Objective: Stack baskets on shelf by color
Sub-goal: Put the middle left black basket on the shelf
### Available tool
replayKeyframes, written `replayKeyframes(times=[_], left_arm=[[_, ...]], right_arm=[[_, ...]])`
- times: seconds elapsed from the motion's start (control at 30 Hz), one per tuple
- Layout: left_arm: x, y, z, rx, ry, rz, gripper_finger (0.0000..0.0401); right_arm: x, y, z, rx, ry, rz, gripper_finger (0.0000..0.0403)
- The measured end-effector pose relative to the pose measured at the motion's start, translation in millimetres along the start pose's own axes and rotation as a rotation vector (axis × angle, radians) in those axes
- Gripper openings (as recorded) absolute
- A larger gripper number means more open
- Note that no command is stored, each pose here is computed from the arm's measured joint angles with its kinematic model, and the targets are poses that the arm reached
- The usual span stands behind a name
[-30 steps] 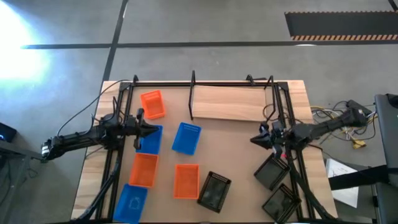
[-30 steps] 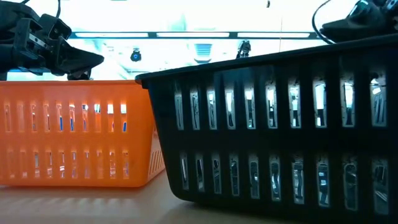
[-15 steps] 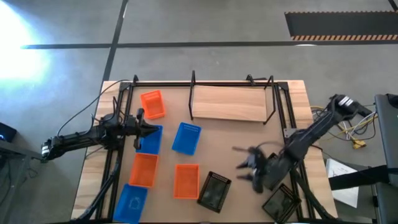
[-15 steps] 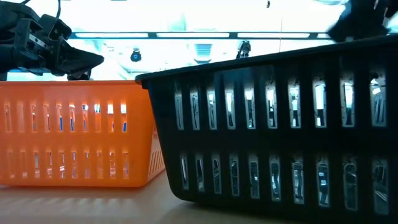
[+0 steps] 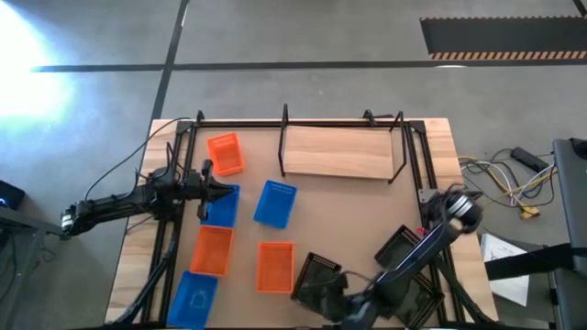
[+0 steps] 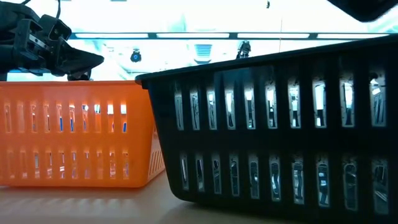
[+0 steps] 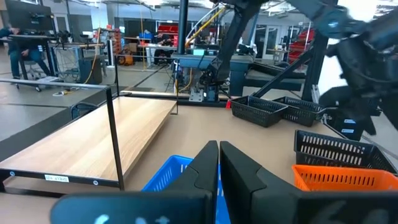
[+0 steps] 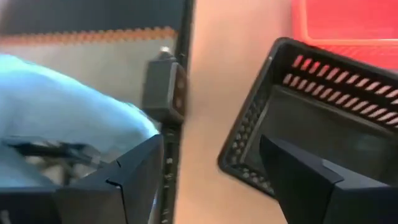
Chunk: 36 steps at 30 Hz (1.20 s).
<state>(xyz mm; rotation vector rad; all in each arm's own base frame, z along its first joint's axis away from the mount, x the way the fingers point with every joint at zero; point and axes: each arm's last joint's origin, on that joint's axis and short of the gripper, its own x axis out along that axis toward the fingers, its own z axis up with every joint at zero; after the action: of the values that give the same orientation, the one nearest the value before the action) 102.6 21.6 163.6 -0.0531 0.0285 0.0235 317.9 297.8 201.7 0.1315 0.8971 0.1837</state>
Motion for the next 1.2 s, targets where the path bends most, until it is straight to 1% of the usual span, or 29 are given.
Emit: replayKeyframes(times=[0.1, 0.17, 0.27, 0.4, 0.47, 0.57, 0.67, 0.8, 0.83, 0.93, 1.03, 1.13, 1.2], left_arm=[[-0.1, -0.1, 0.2, 0.0, -0.002, 0.0, 0.0], [-0.1, 0.0, 0.2, 0.0, -0.001, 0.0, 0.0], [0.0, 0.0, 0.0, 0.0, 0.0, 0.0, 0.0], [-0.1, -0.1, 0.3, 0.001, -0.002, 0.0, 0.0], [-0.1, -0.1, 0.2, 0.0, -0.001, 0.0, 0.0], [0.0, 0.0, 0.0, -0.001, 0.001, 0.0, 0.0], [0.0, 0.0, 0.2, 0.0, -0.001, 0.0, 0.0], [0.0, 0.0, 0.2, 0.0, -0.001, 0.0, 0.0], [0.0, 0.0, 0.0, 0.0, 0.0, 0.0, 0.0], [-0.1, -0.1, 0.2, 0.0, -0.002, 0.0, 0.0], [0.0, -0.1, 0.2, 0.0, -0.001, 0.0, 0.0], [-0.1, -0.1, 0.2, 0.0, -0.001, 0.0, 0.0], [0.0, 0.0, 0.0, 0.0, 0.0, 0.0, 0.0]], right_arm=[[14.2, 8.4, 15.4, 0.019, 0.016, -0.061, 0.0257], [27.3, 11.2, 20.9, 0.034, 0.054, -0.098, 0.0251], [44.6, 12.1, 24.9, 0.037, 0.133, -0.179, 0.0239], [57.0, 8.5, 30.0, 0.043, 0.229, -0.308, 0.0219], [64.2, 4.8, 29.5, 0.031, 0.281, -0.355, 0.0208], [75.2, -1.6, 27.4, -0.022, 0.357, -0.395, 0.0178], [77.7, -7.7, 28.9, -0.082, 0.409, -0.417, 0.0125], [66.2, -19.4, 32.3, -0.16, 0.477, -0.484, 0.0031], [61.0, -23.0, 34.6, -0.179, 0.489, -0.501, 0.0021], [38.2, -35.8, 45.7, -0.246, 0.513, -0.557, 0.0013], [10.6, -55.5, 57.6, -0.316, 0.523, -0.627, 0.0009], [-15.3, -86.9, 72.1, -0.342, 0.499, -0.664, 0.0009], [-31.9, -117.5, 84.1, -0.318, 0.45, -0.661, 0.0009]])
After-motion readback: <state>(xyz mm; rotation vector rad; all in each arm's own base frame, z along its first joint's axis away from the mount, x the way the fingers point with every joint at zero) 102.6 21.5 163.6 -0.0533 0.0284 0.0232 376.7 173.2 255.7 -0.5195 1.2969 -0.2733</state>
